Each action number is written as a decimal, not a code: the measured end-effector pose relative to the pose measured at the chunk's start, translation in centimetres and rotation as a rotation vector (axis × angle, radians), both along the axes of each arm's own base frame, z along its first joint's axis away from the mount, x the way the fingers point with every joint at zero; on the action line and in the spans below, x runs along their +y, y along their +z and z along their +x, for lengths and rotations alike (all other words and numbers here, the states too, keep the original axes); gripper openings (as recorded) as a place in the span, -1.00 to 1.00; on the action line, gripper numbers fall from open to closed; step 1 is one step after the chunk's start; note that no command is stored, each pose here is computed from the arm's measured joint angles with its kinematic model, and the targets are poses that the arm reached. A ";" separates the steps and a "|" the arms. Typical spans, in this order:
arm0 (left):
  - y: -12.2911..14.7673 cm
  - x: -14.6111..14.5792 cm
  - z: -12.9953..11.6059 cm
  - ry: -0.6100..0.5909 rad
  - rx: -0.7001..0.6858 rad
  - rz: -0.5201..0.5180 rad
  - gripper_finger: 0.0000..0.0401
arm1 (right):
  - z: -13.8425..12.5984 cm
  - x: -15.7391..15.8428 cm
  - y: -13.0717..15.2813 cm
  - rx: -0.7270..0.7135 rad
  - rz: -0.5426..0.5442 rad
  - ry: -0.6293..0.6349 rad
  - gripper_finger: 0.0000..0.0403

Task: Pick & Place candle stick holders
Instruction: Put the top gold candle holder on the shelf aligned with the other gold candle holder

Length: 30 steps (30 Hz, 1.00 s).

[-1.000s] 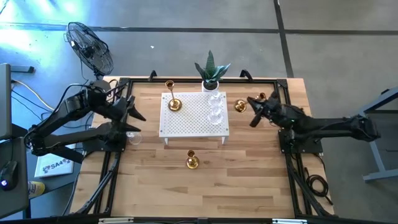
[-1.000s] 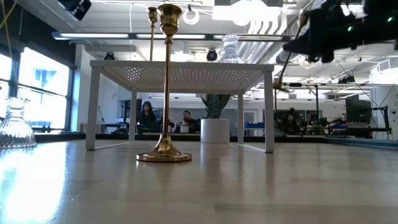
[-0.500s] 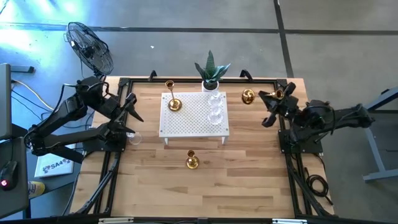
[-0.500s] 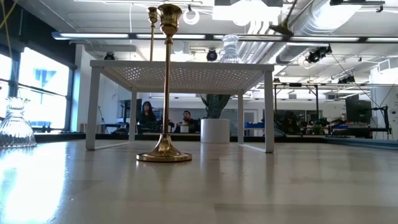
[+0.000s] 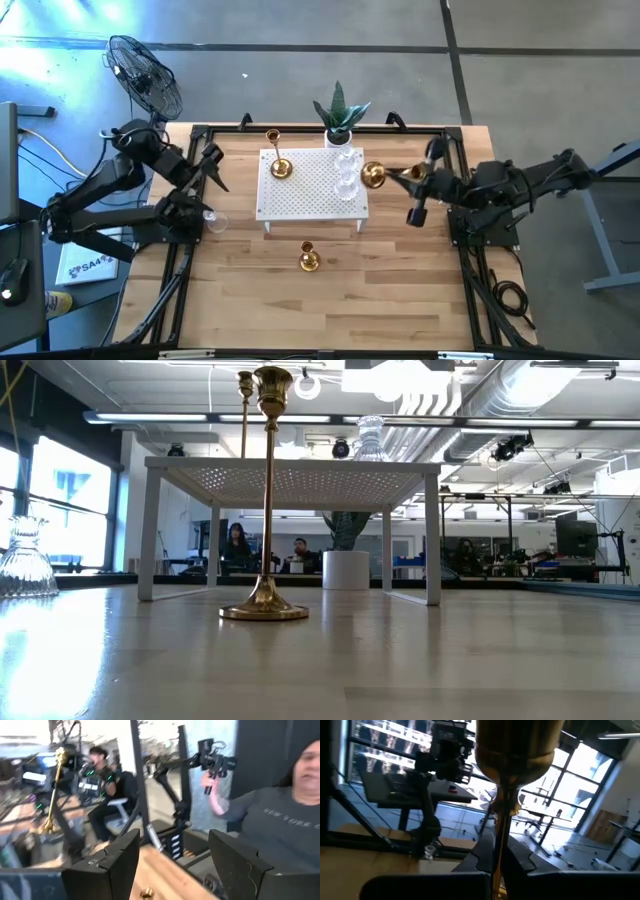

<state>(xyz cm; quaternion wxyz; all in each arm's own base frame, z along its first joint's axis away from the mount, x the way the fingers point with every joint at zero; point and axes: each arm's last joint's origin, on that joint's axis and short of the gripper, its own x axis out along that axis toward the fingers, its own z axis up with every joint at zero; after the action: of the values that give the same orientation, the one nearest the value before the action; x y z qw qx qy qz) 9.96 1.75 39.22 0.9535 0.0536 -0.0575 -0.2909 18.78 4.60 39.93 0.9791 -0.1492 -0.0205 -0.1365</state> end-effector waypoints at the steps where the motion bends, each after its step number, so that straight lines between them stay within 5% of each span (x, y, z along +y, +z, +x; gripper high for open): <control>1: 0.2 -0.1 0.5 -0.028 -0.014 -0.001 0.16 | 0.5 0.4 0.3 0.001 0.002 0.026 -0.97; 7: 0.2 -1.6 4.6 -0.132 -0.037 -0.026 0.16 | 3.7 2.8 1.8 0.013 0.011 0.164 -0.97; 13: -1.6 -3.2 9.0 -0.012 0.087 -0.117 0.16 | 6.4 4.8 1.4 0.057 0.018 0.280 -0.98; 25: -4.5 -4.9 14.4 0.170 0.161 -0.127 0.16 | 10.5 6.4 -1.7 0.122 0.048 0.372 -0.98; 30: -5.7 -5.6 16.0 0.157 0.179 -0.093 0.16 | 11.2 6.3 -2.3 0.139 0.046 0.377 -0.98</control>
<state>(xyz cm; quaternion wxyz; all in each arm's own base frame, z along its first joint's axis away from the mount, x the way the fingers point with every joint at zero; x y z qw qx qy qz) 25.94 -3.80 33.47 0.9762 -0.0125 0.0185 -0.2159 30.00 10.93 37.67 0.9896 -0.1291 0.0225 0.0592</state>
